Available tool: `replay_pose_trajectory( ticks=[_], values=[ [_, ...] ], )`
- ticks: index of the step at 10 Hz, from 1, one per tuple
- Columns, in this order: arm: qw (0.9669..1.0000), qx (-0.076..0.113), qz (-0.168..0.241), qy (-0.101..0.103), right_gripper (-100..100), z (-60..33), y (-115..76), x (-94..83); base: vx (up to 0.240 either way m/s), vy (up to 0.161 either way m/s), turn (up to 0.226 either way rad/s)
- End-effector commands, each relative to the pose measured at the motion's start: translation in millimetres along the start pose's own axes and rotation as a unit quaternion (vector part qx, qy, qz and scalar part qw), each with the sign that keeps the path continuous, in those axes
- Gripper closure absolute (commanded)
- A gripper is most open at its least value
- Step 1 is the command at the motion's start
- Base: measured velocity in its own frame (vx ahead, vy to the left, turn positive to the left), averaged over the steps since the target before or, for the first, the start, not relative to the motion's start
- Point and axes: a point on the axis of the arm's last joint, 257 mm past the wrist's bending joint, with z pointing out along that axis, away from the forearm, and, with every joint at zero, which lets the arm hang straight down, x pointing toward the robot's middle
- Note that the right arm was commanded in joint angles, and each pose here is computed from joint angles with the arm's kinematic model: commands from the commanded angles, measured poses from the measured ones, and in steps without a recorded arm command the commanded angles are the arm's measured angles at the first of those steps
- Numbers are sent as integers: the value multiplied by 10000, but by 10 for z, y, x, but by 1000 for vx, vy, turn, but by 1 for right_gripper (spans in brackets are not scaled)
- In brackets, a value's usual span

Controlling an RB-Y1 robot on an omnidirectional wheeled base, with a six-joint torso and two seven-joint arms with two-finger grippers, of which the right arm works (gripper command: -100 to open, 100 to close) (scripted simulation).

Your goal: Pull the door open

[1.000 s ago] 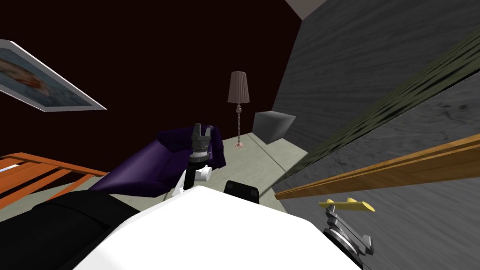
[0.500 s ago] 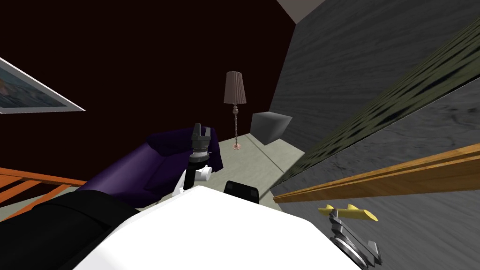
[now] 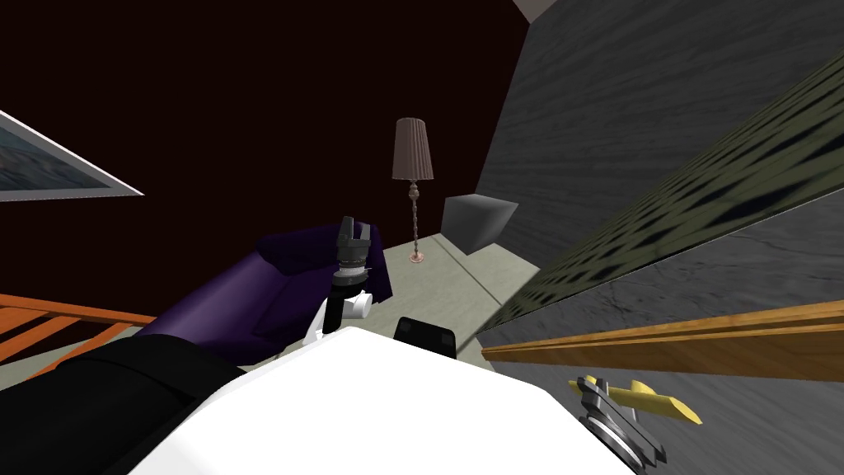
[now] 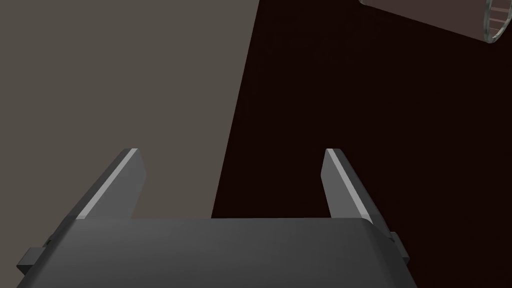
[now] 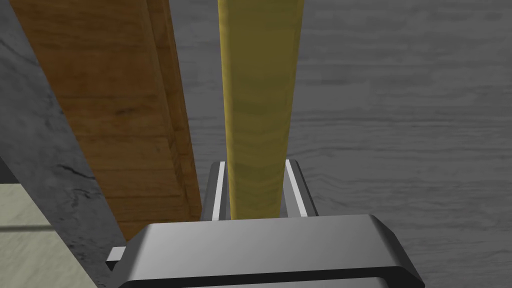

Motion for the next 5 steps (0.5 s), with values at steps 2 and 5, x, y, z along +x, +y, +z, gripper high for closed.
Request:
replay_pose_trajectory(
  ticks=[2,5],
  values=[
    [10000,-37,-29,7,100,-4,56,12,-4,2,1],
    [9999,160,-18,-13,100,-35,-40,-3,-109,51,32]
  ],
)
